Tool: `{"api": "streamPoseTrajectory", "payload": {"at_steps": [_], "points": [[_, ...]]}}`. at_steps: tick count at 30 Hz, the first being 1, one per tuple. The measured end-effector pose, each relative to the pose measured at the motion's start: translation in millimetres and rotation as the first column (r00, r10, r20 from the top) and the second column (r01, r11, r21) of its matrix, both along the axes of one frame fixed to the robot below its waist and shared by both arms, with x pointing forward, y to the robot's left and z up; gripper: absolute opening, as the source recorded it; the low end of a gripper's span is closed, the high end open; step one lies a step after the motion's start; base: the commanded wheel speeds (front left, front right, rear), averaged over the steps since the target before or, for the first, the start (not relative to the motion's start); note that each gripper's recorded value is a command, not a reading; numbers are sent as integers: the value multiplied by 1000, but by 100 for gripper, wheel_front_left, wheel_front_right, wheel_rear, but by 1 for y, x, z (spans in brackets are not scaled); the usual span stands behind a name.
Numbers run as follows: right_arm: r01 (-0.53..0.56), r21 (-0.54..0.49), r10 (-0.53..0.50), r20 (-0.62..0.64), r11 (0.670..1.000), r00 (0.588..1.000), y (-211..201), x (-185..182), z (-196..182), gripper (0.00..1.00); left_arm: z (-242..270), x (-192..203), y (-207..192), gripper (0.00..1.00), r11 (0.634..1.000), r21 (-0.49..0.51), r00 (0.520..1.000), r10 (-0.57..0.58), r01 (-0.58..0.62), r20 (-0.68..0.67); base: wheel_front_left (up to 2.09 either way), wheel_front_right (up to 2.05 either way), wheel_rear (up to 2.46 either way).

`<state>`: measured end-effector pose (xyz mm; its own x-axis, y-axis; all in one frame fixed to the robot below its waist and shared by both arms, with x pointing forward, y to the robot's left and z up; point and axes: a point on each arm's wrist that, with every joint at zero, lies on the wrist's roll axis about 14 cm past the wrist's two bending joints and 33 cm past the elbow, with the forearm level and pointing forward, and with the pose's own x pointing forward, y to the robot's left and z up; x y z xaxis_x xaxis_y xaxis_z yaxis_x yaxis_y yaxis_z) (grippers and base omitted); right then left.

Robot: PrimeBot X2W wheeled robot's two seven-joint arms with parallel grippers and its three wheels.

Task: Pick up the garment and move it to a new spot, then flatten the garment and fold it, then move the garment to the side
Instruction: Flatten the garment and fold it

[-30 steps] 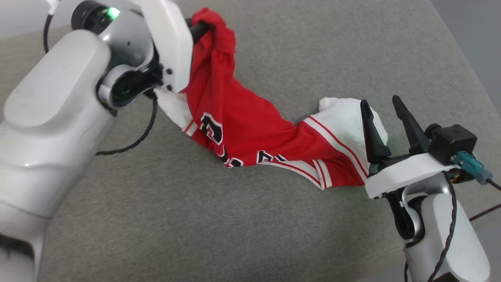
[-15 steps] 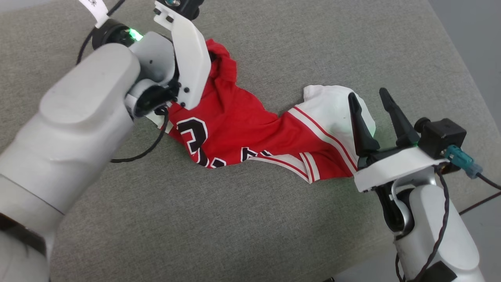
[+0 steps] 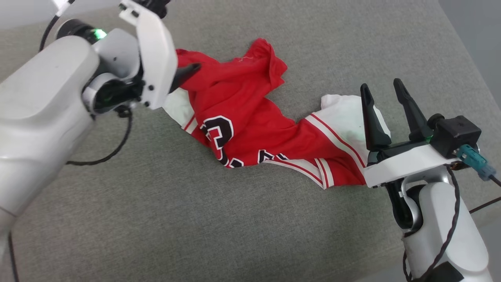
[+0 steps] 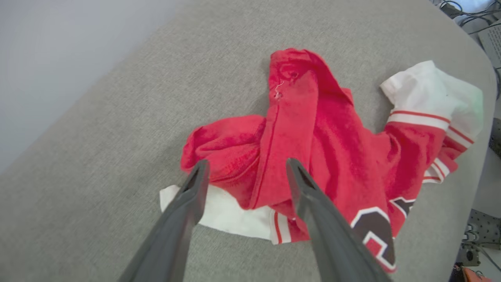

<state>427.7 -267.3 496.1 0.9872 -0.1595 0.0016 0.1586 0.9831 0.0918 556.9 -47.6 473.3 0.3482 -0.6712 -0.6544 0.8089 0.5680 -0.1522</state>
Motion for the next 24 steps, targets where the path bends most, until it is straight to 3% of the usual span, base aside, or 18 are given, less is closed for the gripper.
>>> {"api": "streamPoseTrajectory", "payload": {"at_steps": [5,24], "points": [[-15,-9,16,45,1000,999,5,0,15,100,-7,-2,25,100,998,64,1000,29,-29,-5,0,0,0],[9,-31,-7,72,999,997,-3,-8,27,100,-71,10,40,100,981,191,999,33,-28,-24,0,0,0]]}}
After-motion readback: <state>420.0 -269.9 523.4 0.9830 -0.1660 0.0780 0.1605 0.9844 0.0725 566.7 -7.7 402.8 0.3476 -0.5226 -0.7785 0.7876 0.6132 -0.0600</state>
